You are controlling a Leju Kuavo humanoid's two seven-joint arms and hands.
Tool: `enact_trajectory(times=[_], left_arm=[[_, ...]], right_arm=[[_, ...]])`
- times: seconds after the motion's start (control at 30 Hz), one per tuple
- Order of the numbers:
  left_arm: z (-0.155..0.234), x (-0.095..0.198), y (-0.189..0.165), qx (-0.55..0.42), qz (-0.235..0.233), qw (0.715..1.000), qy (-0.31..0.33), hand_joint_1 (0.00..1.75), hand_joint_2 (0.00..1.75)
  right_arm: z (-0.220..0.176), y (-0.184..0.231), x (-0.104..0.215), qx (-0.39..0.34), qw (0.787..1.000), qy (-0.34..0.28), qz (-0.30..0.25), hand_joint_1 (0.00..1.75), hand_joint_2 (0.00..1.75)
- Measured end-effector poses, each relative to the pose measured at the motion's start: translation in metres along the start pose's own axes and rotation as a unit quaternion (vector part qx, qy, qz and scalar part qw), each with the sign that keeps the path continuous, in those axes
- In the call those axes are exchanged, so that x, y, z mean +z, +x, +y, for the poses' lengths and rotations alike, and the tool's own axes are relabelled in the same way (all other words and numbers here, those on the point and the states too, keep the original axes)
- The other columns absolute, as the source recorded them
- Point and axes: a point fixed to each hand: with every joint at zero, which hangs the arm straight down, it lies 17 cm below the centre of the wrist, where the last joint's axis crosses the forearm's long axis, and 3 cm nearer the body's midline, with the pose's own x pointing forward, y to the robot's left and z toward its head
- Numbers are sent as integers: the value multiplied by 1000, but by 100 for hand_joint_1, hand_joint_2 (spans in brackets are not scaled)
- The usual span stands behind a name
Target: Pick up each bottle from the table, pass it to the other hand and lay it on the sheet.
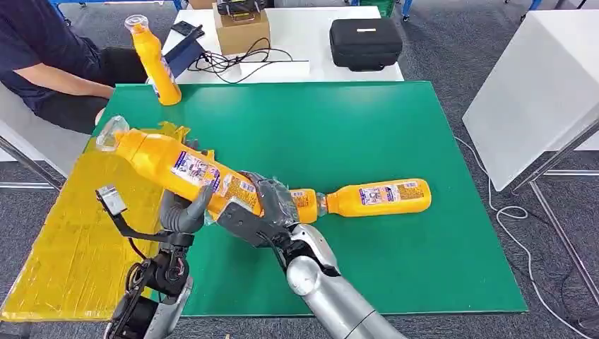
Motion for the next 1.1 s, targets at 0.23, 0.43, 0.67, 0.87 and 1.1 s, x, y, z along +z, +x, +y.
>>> enact_trajectory(times=[0.23,0.43,0.67,0.87,1.1], left_arm=[[2,3,1,0,0,1000,3,0,175],[9,9,8,4,-6,1000,18,0,175],[28,21,13,12,-5,999,45,175,175],[31,24,11,18,-1,999,50,175,175],[31,24,10,21,-1,998,52,175,175]], right_arm=[[12,0,0,6,1000,19,0,175,175],[45,-3,10,-7,998,60,8,175,175],[81,-23,27,1,995,96,33,175,175],[85,-35,31,21,994,100,40,175,175],[82,-41,31,33,994,98,40,175,175]])
